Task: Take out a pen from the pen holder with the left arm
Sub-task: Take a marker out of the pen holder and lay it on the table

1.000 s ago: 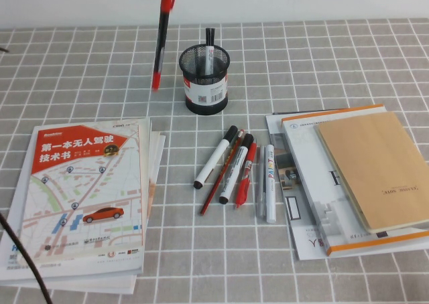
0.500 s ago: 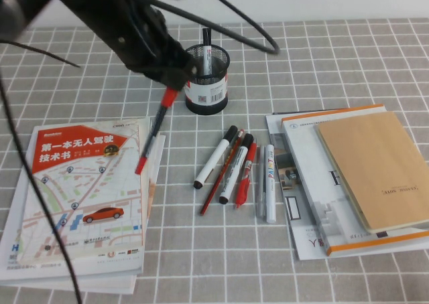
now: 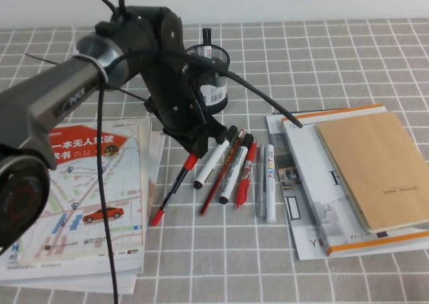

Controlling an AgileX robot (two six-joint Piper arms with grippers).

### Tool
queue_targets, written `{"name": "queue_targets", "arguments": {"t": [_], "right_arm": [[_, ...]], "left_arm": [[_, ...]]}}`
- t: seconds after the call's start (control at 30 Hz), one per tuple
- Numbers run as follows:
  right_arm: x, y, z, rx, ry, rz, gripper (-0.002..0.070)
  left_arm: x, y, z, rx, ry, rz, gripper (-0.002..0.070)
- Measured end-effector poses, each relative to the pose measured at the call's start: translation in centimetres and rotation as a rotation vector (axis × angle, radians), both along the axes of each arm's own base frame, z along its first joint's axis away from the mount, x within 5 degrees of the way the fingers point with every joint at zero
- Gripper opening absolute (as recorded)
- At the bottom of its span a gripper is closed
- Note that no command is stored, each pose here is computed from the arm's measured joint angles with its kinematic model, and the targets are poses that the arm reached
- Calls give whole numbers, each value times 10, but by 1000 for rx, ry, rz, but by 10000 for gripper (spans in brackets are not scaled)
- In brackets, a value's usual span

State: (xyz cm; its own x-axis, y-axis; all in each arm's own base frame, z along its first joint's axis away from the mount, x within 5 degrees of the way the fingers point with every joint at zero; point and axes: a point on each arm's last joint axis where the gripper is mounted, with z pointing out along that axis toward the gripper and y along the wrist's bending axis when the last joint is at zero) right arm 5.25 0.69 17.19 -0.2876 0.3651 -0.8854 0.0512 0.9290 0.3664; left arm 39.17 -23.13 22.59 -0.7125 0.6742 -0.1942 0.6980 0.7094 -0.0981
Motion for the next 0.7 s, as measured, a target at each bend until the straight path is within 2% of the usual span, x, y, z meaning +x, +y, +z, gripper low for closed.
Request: {"name": "queue_targets", "arguments": {"t": [0.3, 0.7], "right_arm": [[0, 0, 0, 0, 0, 0, -13], [0, 0, 0, 0, 0, 0, -13]], "left_arm": [[3, -2, -12, 7, 12, 4, 76], [14, -7, -29, -22, -22, 80, 76]]}}
